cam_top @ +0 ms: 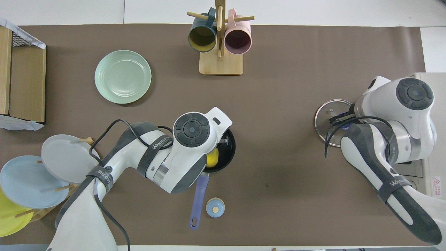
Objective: Transfer potato from pot to plate
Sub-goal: 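Set the lid beside the toaster while the left gripper reaches the potato, then grasp the yellow potato in the saucepan with the left gripper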
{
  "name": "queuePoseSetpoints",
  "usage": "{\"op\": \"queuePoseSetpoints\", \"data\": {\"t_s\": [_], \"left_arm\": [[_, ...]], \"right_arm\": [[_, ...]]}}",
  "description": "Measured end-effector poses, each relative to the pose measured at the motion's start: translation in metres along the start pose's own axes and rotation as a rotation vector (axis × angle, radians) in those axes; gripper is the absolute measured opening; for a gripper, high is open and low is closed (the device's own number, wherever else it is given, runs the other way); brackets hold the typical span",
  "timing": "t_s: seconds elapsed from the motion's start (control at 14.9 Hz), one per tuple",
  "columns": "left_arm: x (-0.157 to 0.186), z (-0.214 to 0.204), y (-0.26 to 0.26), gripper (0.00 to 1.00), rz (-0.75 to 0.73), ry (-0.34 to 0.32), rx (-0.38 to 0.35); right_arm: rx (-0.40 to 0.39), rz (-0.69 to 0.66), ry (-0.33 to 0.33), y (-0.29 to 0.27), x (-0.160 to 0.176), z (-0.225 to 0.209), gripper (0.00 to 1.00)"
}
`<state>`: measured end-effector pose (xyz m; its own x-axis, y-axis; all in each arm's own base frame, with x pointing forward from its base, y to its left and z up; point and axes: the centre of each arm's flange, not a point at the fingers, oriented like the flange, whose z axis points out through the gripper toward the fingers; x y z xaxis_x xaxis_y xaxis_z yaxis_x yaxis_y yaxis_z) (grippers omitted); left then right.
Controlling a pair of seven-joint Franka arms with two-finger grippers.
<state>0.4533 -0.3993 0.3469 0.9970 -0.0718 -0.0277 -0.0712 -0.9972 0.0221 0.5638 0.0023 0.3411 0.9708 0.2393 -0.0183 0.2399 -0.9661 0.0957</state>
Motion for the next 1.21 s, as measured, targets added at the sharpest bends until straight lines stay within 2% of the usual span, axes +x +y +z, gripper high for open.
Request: {"op": "queuePoseSetpoints", "data": {"t_s": [0.13,0.4,0.74,0.94,1.21], "left_arm": [[-0.001,0.002,0.002,1.00,-0.009,-0.002,0.001],[-0.006,0.007,0.007,1.00,-0.004,-0.010,0.007],[-0.017,0.022,0.018,1.00,0.017,-0.032,0.024],[-0.022,0.025,0.022,1.00,0.026,-0.035,0.028],[-0.023,0.026,0.022,1.00,0.027,-0.036,0.029]], "right_arm": [[-0.007,0.006,-0.008,0.003,0.005,-0.020,1.00],[0.061,0.074,-0.025,0.012,0.022,-0.110,1.00],[0.050,0.094,0.004,0.019,0.016,-0.209,1.00],[0.042,0.099,-0.018,0.015,-0.002,-0.247,1.00],[0.034,0.100,-0.038,0.009,-0.020,-0.269,1.00]]}}
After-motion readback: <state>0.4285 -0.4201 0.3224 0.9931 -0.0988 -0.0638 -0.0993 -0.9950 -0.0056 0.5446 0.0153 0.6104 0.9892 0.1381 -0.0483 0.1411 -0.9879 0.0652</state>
